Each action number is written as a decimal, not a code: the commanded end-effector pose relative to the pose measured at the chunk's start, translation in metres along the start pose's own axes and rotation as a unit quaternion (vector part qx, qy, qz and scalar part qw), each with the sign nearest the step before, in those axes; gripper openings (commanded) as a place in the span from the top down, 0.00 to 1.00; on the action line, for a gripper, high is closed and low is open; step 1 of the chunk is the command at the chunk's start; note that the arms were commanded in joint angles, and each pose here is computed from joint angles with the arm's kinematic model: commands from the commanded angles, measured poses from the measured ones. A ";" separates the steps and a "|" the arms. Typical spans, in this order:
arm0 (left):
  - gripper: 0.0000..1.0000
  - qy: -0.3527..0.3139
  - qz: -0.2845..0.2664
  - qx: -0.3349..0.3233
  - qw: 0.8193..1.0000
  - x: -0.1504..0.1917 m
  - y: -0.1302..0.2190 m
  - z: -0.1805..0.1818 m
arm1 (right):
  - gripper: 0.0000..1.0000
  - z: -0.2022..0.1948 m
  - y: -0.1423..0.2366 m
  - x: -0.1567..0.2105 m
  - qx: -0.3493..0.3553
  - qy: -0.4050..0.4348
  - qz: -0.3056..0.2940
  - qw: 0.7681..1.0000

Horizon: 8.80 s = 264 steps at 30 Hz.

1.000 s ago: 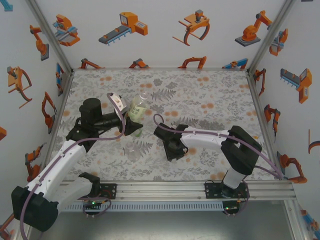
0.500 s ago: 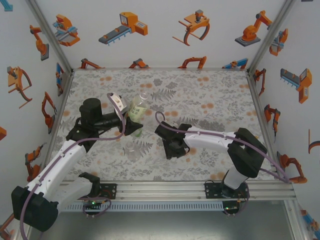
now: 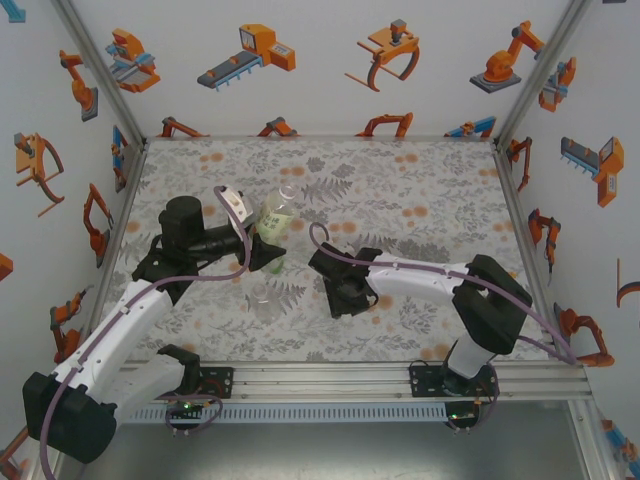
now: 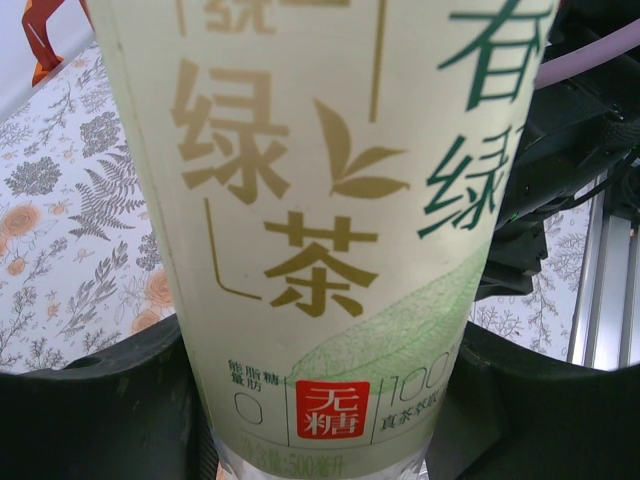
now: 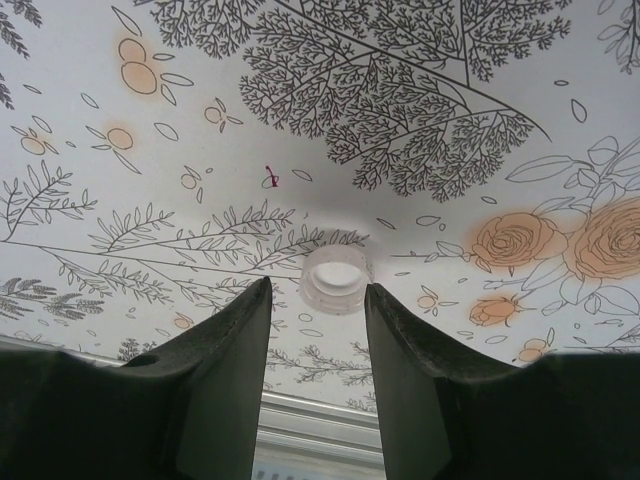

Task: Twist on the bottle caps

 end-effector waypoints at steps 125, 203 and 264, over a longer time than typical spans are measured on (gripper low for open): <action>0.98 -0.022 -0.013 0.003 1.000 -0.015 0.004 0.002 | 0.61 -0.010 -0.026 -0.002 0.039 -0.023 0.009 0.999; 1.00 -0.226 0.192 0.103 0.950 0.012 0.036 -0.112 | 1.00 0.078 0.336 0.042 -0.491 0.518 -0.399 0.576; 1.00 -0.069 0.104 0.294 0.948 -0.042 0.036 -0.151 | 1.00 0.070 0.327 0.095 -0.395 0.711 -0.406 0.418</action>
Point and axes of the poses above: each hand's point on the last joint's axis, 136 mm out from that joint toward the fingers, its own y axis back along the fingers, its own z axis along the line the jaws close on, x = y × z, the point moved 1 cm from there along y, back along the fingers, and after that the axes turned 13 degrees about -y, right-handed, at the moved point
